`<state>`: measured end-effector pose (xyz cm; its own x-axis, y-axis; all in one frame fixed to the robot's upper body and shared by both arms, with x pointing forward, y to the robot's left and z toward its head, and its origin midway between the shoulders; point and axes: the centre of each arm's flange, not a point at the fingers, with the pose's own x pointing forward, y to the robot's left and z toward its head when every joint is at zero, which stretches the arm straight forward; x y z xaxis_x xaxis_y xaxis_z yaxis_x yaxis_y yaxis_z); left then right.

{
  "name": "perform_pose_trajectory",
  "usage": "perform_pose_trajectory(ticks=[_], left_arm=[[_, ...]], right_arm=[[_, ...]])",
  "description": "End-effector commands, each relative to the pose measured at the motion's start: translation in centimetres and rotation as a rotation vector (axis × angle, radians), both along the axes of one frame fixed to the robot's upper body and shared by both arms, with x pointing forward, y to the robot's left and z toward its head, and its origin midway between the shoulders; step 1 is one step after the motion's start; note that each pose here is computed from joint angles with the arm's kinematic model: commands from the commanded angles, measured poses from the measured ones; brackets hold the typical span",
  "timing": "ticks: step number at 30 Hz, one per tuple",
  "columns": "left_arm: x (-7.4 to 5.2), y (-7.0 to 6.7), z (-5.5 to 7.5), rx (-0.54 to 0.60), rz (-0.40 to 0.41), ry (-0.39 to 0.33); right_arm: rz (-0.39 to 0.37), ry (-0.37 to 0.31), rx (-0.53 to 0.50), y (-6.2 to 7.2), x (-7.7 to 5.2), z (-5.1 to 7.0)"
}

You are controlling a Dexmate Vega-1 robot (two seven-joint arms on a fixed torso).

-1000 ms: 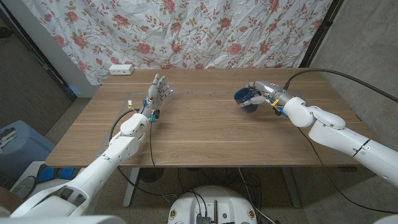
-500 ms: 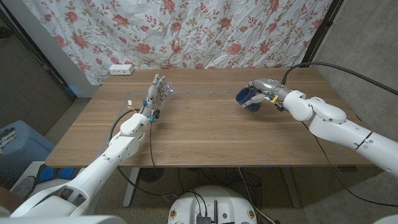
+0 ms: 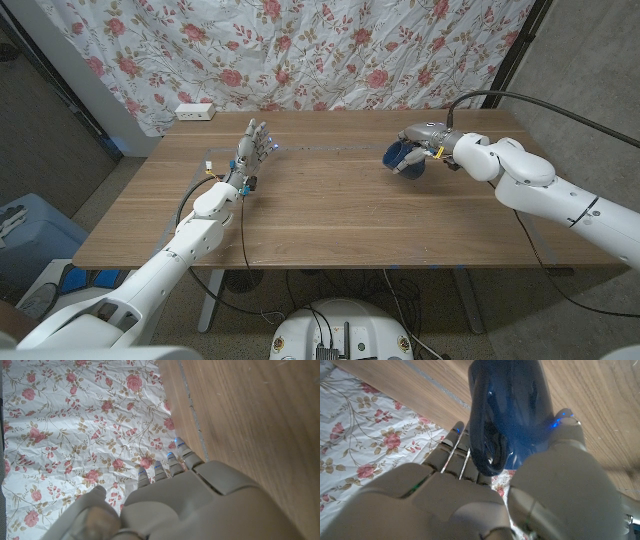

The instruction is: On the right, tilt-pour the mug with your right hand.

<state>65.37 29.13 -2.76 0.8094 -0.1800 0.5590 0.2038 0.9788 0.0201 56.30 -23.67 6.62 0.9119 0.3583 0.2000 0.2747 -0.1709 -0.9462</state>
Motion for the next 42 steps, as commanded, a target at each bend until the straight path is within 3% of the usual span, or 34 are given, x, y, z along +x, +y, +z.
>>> perform_pose_trajectory(ticks=[1,11,23,34,42], left_arm=[[0.0,0.0,0.0,0.001,-0.001,-0.001],[0.0,0.0,0.0,0.001,-0.001,0.000],[0.0,0.0,0.0,0.001,-0.001,0.000],[0.0,0.0,0.0,-0.001,0.002,-0.001],[0.0,0.0,0.0,-0.001,0.002,0.000]], right_arm=[[-0.060,0.019,-0.132,0.5,0.2,1.1],[-0.098,0.020,-0.217,0.9,0.4,1.0],[-0.157,0.031,-0.326,2.2,0.8,-0.1],[-0.184,0.045,-0.416,3.0,0.9,-0.1],[-0.208,0.017,-0.477,3.6,0.9,-0.1]])
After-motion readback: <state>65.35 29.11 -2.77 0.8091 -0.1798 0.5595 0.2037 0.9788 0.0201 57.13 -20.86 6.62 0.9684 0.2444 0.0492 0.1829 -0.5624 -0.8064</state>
